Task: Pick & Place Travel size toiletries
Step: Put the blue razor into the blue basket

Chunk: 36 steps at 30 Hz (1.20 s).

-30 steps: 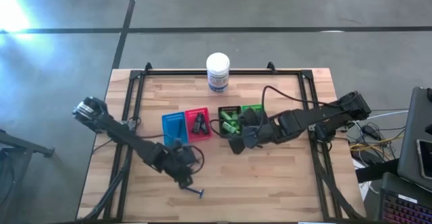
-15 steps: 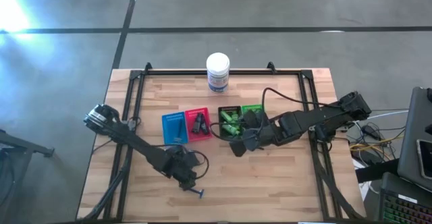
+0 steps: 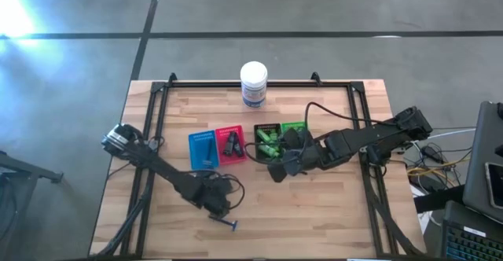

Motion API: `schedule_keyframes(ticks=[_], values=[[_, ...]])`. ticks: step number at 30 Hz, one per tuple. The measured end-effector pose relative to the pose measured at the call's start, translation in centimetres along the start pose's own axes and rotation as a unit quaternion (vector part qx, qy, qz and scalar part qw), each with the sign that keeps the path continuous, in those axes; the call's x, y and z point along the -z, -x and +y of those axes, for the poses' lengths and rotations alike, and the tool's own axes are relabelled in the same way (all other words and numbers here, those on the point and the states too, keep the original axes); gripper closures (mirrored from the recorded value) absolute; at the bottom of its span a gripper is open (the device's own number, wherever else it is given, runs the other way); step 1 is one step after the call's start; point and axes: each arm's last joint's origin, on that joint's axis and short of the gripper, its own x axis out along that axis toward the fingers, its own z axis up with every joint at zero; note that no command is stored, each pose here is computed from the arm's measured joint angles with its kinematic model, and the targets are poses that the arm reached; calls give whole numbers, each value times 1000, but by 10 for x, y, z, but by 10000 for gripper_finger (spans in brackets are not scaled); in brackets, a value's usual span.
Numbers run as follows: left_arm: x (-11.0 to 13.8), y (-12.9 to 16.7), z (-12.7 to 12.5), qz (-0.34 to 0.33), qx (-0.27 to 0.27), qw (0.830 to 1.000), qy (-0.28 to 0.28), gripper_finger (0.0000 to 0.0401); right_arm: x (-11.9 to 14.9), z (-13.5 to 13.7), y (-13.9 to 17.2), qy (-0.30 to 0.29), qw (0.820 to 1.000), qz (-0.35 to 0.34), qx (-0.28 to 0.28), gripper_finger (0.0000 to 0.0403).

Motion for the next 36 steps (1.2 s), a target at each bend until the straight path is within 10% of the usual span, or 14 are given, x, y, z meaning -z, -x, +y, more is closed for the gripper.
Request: schedule_keyframes(ticks=[6, 16, 25, 36], values=[[-4, -1, 5, -5, -12, 1000, 9, 364, 0, 0, 0, 1, 1000, 0, 0, 39], [-21, 53, 15, -67, 65, 987, 130, 371, 0, 0, 0, 8, 1000, -2, 1, 39], [-35, 129, 96, -227, -21, 910, 348, 367, -1, -2, 0, 8, 999, -36, 25, 39], [-23, 81, 151, -133, -68, 903, 404, 368, -9, -6, -3, -20, 997, -59, 44, 39]])
